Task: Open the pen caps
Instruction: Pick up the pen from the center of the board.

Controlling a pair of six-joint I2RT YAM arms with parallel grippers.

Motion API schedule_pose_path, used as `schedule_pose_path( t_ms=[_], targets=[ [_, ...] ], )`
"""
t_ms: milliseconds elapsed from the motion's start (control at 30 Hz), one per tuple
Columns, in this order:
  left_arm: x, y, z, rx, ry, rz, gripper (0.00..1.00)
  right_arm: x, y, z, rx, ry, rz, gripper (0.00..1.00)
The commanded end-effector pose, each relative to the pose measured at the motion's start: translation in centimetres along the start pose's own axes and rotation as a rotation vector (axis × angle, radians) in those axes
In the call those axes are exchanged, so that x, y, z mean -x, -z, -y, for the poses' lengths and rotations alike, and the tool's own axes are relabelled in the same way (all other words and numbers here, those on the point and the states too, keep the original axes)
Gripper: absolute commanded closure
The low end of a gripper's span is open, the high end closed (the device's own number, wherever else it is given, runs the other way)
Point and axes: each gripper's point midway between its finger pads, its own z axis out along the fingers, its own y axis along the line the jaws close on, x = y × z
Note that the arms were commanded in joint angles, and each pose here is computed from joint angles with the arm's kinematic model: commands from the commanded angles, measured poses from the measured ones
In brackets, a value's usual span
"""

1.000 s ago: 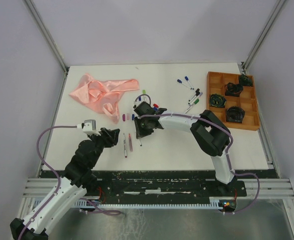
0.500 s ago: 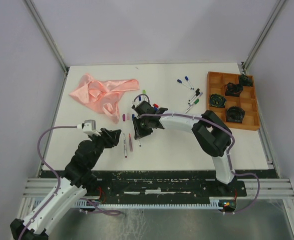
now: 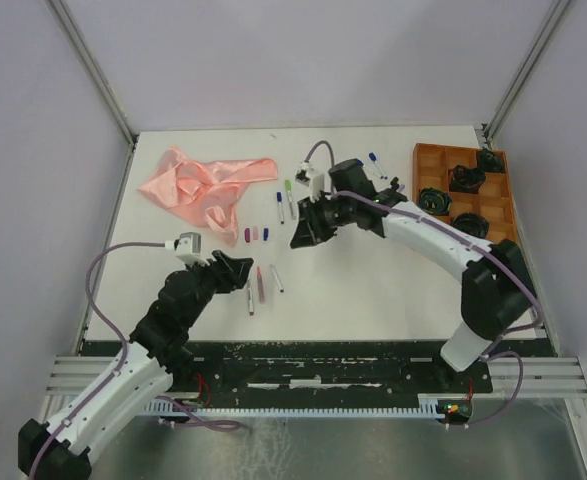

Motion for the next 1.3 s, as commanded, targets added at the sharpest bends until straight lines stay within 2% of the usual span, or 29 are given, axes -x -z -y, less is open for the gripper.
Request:
schedule_pose_path(
  t_ms=[0,133,233,433,700,767,833,1100,1267],
  targets=[
    [2.6,-1.7,3.2,-0.054,0.027,0.009,0.29,1.3,6.6,-3.2,0.274,0.184,0.085,0.67],
    [2.4,-4.3,3.5,0.011,-0.02,-0.081,0.29,1.9,10.8,-3.2,0.215,0.323,0.18,0.66],
    [2.0,-7.0,2.5,0.117,-0.061,-0.146,0.29,2.8,14.1,-2.8,0.148,0.404,0.266,0.63],
    [3.3,-12.8,1.0,0.349,-0.152,-0.201,0.32,3.5,17.5,-0.7,0.099,0.364,0.364,0.63],
    [3.9,-21.0,0.3,0.505,-0.331,-0.286,0.38,3.6,18.1,-0.4,0.078,0.373,0.367,0.63],
    [3.4,-22.9,0.1,0.524,-0.364,-0.321,0.47,3.6,18.3,-0.4,0.071,0.383,0.366,0.63],
    [2.3,-24.6,-0.5,0.549,-0.393,-0.361,0.49,3.5,18.2,-0.3,0.064,0.393,0.361,0.63],
    [0.8,-29.3,-1.8,0.584,-0.441,-0.407,0.5,3.1,17.9,0.4,0.05,0.391,0.336,0.63],
    [-0.8,-31.1,-3.3,0.61,-0.463,-0.446,0.58,3.0,17.6,0.7,0.047,0.392,0.323,0.62]
  ],
)
